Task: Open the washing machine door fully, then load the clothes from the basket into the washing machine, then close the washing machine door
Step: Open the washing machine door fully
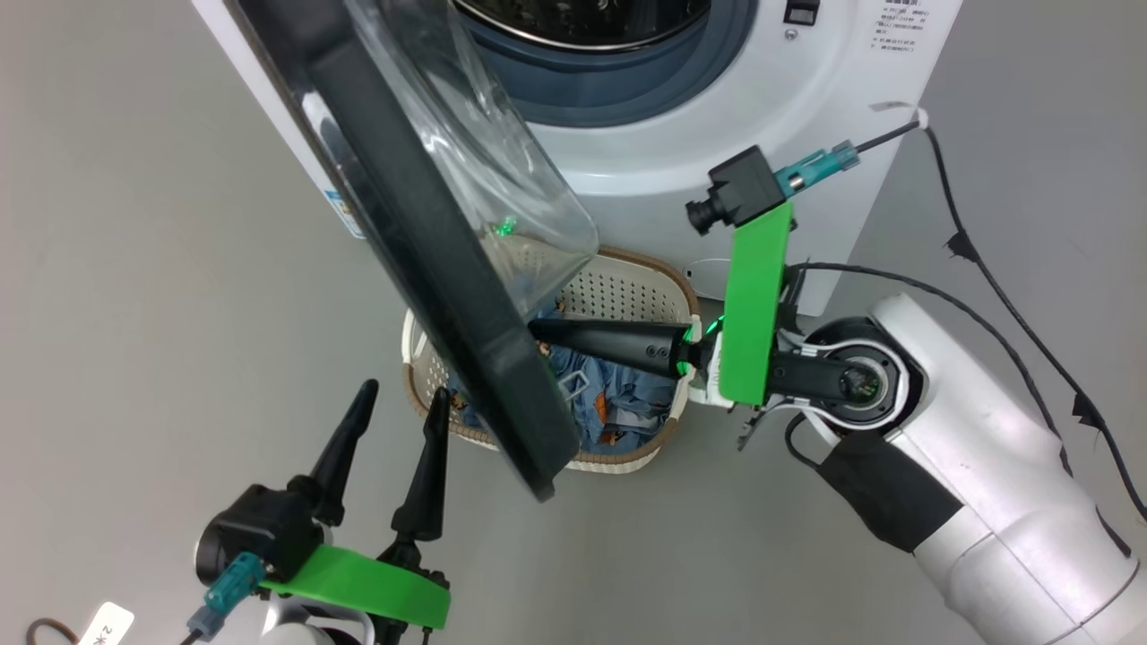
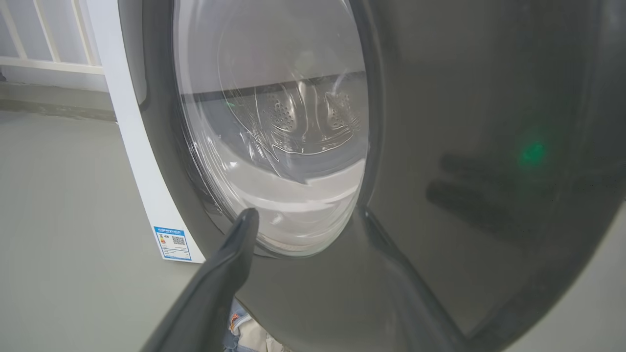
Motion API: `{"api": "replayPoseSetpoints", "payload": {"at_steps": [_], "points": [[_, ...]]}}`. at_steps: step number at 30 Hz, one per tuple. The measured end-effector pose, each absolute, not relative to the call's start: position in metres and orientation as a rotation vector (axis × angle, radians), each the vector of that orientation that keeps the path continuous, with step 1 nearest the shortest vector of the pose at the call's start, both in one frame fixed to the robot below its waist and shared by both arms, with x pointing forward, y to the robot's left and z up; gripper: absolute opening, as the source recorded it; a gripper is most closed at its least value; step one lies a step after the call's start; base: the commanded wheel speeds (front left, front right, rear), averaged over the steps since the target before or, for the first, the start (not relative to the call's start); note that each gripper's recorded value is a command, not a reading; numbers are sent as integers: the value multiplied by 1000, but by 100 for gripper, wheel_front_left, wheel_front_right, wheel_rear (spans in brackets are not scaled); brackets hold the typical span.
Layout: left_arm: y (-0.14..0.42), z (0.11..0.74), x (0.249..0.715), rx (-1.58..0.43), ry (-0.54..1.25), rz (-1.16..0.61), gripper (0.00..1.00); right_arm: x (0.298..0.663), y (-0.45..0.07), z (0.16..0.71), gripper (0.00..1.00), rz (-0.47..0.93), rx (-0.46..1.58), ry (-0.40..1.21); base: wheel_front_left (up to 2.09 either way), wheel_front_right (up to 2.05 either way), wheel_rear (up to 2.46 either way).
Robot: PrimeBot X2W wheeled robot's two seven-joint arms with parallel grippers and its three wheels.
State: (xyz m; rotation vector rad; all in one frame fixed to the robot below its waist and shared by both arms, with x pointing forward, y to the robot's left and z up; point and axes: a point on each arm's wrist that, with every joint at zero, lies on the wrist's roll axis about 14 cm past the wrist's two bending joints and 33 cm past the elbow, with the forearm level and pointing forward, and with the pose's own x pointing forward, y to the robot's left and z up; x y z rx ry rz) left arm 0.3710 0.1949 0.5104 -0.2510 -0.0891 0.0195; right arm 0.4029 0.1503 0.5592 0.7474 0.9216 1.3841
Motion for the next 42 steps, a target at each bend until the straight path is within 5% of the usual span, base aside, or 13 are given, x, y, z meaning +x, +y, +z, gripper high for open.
{"api": "replayPoseSetpoints", "payload": {"at_steps": [9, 11, 13, 14, 15, 42], "points": [[197, 515, 369, -246, -105, 22, 100, 402, 146, 558, 0, 1341, 748, 896, 0, 0, 0], [196, 516, 368, -248, -108, 19, 100, 404, 143, 557, 44, 1317, 750, 878, 0, 0, 0], [196, 514, 365, -250, -100, 19, 100, 405, 139, 556, 56, 1293, 759, 867, 0, 0, 0], [195, 513, 364, -250, -96, 18, 100, 406, 135, 555, 86, 1278, 762, 862, 0, 0, 0], [195, 512, 362, -248, -96, 15, 100, 407, 132, 552, 100, 1260, 763, 857, 0, 0, 0], [178, 508, 349, -246, -79, -81, 100, 403, -29, 481, 100, 684, 754, 674, 0, 0, 0]]}}
